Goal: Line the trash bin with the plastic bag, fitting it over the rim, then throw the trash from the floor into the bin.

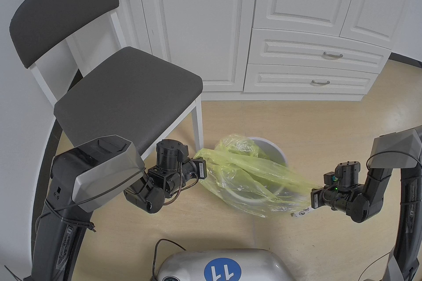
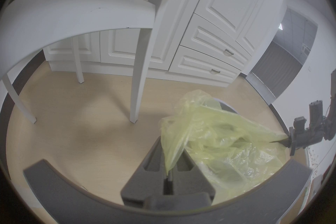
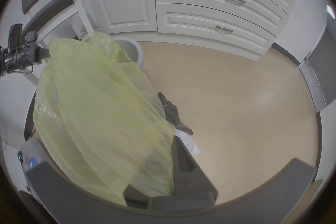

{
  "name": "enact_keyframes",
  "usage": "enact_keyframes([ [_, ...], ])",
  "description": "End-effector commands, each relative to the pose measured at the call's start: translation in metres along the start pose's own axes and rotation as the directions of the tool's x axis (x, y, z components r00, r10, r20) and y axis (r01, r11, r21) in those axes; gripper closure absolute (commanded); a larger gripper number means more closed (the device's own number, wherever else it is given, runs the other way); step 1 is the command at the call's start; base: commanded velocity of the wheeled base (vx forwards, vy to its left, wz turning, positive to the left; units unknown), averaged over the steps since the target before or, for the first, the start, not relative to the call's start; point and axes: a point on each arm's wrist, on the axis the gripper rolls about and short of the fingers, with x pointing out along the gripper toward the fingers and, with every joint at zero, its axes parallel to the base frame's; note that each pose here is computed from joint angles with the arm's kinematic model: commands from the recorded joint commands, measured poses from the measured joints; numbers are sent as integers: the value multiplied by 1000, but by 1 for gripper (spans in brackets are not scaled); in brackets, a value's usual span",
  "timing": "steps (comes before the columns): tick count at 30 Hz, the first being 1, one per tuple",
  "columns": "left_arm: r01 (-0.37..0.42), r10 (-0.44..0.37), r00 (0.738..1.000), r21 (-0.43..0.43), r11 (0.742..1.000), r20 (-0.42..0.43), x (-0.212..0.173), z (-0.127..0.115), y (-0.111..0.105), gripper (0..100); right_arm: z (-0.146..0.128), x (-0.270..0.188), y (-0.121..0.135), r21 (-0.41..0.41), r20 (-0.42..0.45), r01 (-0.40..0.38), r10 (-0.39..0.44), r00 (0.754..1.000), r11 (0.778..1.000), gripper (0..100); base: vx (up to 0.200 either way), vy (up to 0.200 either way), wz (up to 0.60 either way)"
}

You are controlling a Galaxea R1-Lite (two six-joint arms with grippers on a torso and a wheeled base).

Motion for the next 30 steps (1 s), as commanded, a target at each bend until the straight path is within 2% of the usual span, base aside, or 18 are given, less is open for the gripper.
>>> enact_keyframes([
  [1, -1, 1, 1000, 15, 1000, -12, -5, 0, 0, 100, 1, -4, 6, -14, 0, -15, 15, 1000, 1000, 100, 0, 0, 0],
  [6, 4, -3, 1000, 27, 1000, -23, -13, 1, -3, 100, -1, -10, 16, -34, -11, -40, 40, 999, 999, 100, 0, 0, 0],
  [12, 47, -46, 998, 31, 998, -38, -23, 3, -10, 100, -2, -12, 22, -45, -19, -56, 55, 998, 997, 100, 0, 0, 0],
  [16, 56, -56, 998, 32, 998, -19, -23, 3, -12, 100, -6, -11, 22, -45, -34, -59, 58, 998, 997, 100, 0, 0, 0],
  [24, 76, -72, 996, 69, 995, -52, -19, -12, -18, 100, -11, -4, 23, -41, -44, -63, 61, 997, 997, 100, 0, 0, 0],
  [30, 104, -101, 994, 82, 991, -38, -27, -13, -29, 100, -13, -5, 26, -46, -47, -70, 68, 997, 997, 100, 0, 0, 0],
])
